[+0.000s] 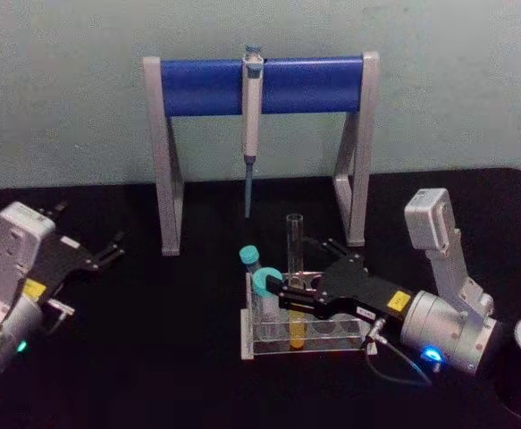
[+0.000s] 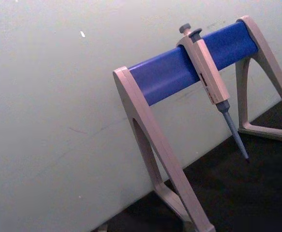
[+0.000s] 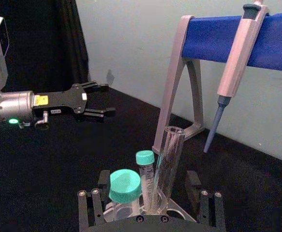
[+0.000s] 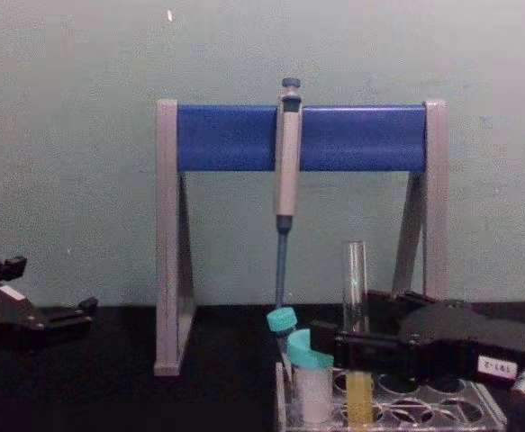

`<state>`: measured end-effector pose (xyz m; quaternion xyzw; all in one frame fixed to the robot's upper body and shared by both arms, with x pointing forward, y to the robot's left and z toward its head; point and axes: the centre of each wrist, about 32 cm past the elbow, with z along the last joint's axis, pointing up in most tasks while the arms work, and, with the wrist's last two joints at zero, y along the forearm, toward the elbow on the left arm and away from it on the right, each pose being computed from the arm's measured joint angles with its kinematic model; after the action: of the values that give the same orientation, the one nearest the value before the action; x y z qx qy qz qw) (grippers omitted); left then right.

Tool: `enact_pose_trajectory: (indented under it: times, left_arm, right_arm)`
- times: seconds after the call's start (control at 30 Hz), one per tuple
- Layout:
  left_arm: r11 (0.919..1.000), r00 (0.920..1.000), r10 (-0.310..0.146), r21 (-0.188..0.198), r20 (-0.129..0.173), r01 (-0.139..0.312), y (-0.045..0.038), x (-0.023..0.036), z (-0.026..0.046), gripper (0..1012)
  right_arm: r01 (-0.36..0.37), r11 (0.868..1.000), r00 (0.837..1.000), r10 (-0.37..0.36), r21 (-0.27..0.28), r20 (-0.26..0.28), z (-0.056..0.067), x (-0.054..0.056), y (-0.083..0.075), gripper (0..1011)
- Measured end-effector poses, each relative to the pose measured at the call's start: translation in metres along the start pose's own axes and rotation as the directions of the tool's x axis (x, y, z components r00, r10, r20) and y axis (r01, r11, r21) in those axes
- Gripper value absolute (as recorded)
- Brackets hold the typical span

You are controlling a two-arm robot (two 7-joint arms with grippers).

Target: Pick up the test tube from the test tube rack, shake it, then place it back into the test tube rack.

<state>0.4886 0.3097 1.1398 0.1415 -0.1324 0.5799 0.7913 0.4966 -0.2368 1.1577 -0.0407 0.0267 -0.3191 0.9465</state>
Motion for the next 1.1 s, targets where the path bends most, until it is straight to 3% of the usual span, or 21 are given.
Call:
enact_pose_trajectory:
  times: [0.27,0.47,0.57,0.7,0.87,0.9,0.93,0.97,1.1]
  left_arm:
    - [1.0,1.0,0.0,0.0,0.0,0.0,0.0,0.0,0.0,1001]
    - [1.0,1.0,0.0,0.0,0.0,0.0,0.0,0.0,0.0,1001]
    - [1.0,1.0,0.0,0.0,0.0,0.0,0.0,0.0,0.0,1001]
    - [1.0,1.0,0.0,0.0,0.0,0.0,0.0,0.0,0.0,1001]
    - [1.0,1.0,0.0,0.0,0.0,0.0,0.0,0.0,0.0,1001]
    - [1.0,1.0,0.0,0.0,0.0,0.0,0.0,0.0,0.0,1001]
    - [1.0,1.0,0.0,0.0,0.0,0.0,0.0,0.0,0.0,1001]
    - [1.0,1.0,0.0,0.0,0.0,0.0,0.0,0.0,0.0,1001]
    - [1.0,1.0,0.0,0.0,0.0,0.0,0.0,0.0,0.0,1001]
  right_arm:
    - [0.006,1.0,1.0,-0.006,0.026,0.008,0.005,0.0,-0.002,1000]
    - [0.038,0.993,0.997,-0.045,0.114,0.057,0.021,-0.002,-0.01,1000]
    - [0.088,0.978,0.989,-0.108,0.189,0.098,0.032,-0.004,-0.018,1000]
    - [0.161,0.958,0.974,-0.193,0.238,0.116,0.037,-0.007,-0.026,1000]
    - [0.327,0.906,0.919,-0.371,0.268,0.132,0.036,-0.013,-0.034,1000]
    - [0.379,0.887,0.895,-0.424,0.263,0.141,0.033,-0.014,-0.036,1000]
    - [0.402,0.878,0.882,-0.447,0.258,0.147,0.032,-0.015,-0.037,1000]
    - [0.45,0.858,0.857,-0.493,0.246,0.151,0.029,-0.016,-0.037,1000]
    - [0.531,0.826,0.814,-0.56,0.191,0.156,0.018,-0.016,-0.038,1000]
